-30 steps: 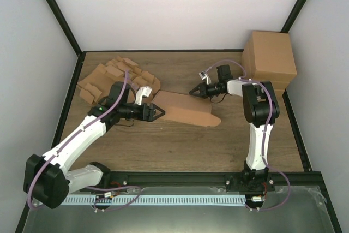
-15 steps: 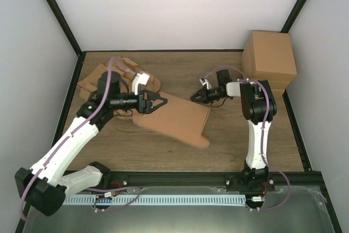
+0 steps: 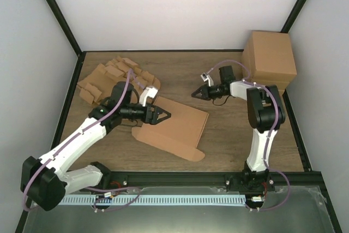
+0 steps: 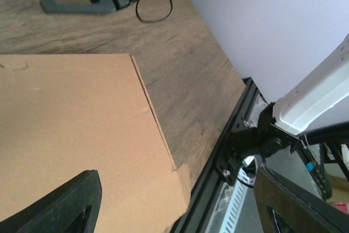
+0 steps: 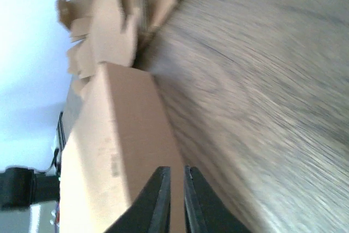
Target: Fold the paper box
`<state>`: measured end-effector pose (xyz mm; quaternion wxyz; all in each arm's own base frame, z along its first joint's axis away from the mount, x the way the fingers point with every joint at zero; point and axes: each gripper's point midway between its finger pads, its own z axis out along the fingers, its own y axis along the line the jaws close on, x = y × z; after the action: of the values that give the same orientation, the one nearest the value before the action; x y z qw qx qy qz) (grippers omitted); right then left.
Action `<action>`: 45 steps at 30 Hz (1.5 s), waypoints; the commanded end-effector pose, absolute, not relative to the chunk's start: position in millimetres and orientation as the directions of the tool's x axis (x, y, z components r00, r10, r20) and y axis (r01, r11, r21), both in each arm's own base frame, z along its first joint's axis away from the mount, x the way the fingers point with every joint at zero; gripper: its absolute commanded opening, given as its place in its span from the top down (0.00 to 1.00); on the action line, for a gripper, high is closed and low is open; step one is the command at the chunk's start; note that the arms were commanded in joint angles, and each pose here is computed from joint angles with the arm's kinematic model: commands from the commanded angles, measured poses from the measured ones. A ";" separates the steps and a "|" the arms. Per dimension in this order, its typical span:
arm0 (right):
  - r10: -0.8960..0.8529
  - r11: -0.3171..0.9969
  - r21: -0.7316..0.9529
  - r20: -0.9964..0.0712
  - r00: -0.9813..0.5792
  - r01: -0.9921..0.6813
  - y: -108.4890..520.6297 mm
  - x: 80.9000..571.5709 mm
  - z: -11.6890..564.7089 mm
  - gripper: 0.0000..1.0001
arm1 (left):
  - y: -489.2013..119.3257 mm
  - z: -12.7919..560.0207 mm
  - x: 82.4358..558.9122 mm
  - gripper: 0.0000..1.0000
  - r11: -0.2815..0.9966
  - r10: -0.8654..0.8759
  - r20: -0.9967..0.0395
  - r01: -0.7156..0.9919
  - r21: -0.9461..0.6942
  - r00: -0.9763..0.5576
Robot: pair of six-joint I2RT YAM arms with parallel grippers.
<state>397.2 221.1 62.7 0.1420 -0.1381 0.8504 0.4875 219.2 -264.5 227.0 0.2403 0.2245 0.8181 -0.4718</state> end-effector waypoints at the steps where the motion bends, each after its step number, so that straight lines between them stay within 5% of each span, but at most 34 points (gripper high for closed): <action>1: -0.150 0.370 0.769 -0.505 -0.850 -0.522 239.1 381.8 116.7 0.97 | -265.5 235.8 196.6 0.21 0.387 0.193 -0.583 0.607 -0.694 -0.789; 11: -0.267 0.283 0.843 -0.389 -0.882 -0.458 270.1 346.7 84.8 0.99 | -259.8 247.7 164.7 0.21 0.334 0.227 -0.540 0.586 -0.738 -0.810; 27: -0.194 0.441 0.840 -0.255 -0.947 -0.317 237.9 382.3 9.7 0.99 | -267.7 266.2 144.7 0.21 0.253 0.247 -0.539 0.591 -0.766 -0.805; 33: -0.198 0.386 0.853 -0.296 -0.934 -0.352 244.1 385.4 20.8 0.99 | -276.4 258.2 156.1 0.21 0.237 0.232 -0.564 0.609 -0.757 -0.792; 39: -0.198 0.363 0.846 -0.341 -0.919 -0.391 247.1 394.7 31.0 0.97 | -291.6 201.4 208.1 0.39 0.357 0.167 -0.604 0.619 -0.699 -0.779; 45: -0.195 0.366 0.780 -0.470 -0.861 -0.509 249.8 408.0 58.6 0.88 | -298.4 181.8 252.1 0.44 0.463 0.095 -0.652 0.613 -0.640 -0.752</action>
<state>390.7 242.9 28.4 0.0866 -0.1690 0.8253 0.5318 214.2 -290.0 165.0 0.1823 0.2191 0.8275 -0.4837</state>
